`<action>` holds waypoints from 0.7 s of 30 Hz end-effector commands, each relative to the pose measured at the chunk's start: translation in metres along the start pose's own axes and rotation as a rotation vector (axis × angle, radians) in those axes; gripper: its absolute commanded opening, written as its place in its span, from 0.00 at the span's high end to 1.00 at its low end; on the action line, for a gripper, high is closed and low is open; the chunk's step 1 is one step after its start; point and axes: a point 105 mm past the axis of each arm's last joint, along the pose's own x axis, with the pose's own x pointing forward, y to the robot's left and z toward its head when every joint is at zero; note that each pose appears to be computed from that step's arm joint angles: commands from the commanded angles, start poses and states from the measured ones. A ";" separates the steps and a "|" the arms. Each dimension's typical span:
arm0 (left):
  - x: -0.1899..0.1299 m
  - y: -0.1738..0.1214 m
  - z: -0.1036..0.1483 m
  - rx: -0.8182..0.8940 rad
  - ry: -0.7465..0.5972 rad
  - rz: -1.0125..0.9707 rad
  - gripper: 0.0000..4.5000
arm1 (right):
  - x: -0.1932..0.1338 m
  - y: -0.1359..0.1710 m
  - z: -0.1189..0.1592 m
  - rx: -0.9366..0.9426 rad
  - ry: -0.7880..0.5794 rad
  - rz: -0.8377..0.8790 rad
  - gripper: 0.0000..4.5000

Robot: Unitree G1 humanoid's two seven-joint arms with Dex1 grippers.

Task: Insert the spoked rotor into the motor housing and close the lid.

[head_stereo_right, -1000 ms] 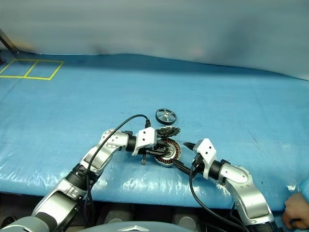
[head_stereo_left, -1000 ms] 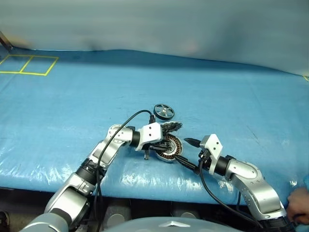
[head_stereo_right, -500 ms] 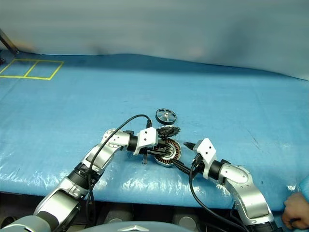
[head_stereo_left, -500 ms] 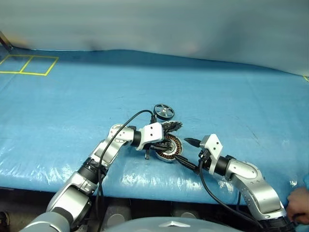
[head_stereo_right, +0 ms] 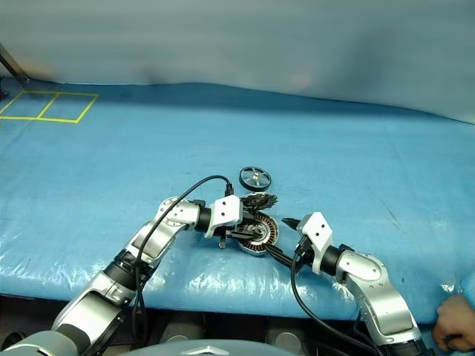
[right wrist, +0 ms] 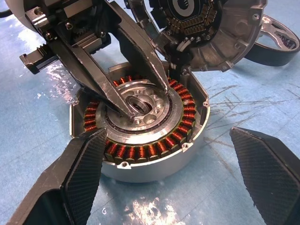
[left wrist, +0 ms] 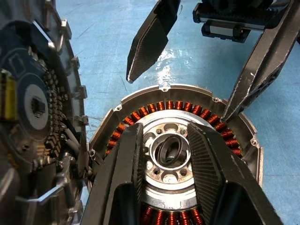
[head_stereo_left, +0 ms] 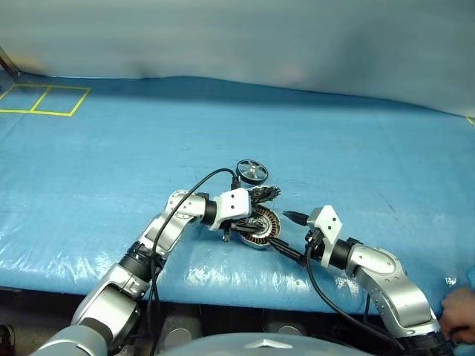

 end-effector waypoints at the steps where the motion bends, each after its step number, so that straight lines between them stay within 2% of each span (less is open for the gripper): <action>1: -0.006 0.004 0.017 0.027 -0.078 0.026 0.65 | 0.001 -0.001 0.015 -0.038 -0.053 0.000 0.02; 7: -0.021 -0.006 0.025 0.002 -0.127 0.019 0.65 | 0.000 -0.002 0.028 -0.029 -0.113 0.002 0.02; 11: -0.031 -0.014 0.021 -0.023 -0.112 0.032 0.65 | 0.001 0.000 0.032 -0.035 -0.122 0.019 0.02; 14: -0.040 -0.024 0.012 -0.057 -0.079 0.037 0.64 | 0.004 0.002 0.035 -0.042 -0.129 0.034 0.16; 21: -0.057 -0.035 -0.007 -0.129 -0.026 0.127 0.64 | 0.015 0.008 0.037 -0.062 -0.120 0.085 0.67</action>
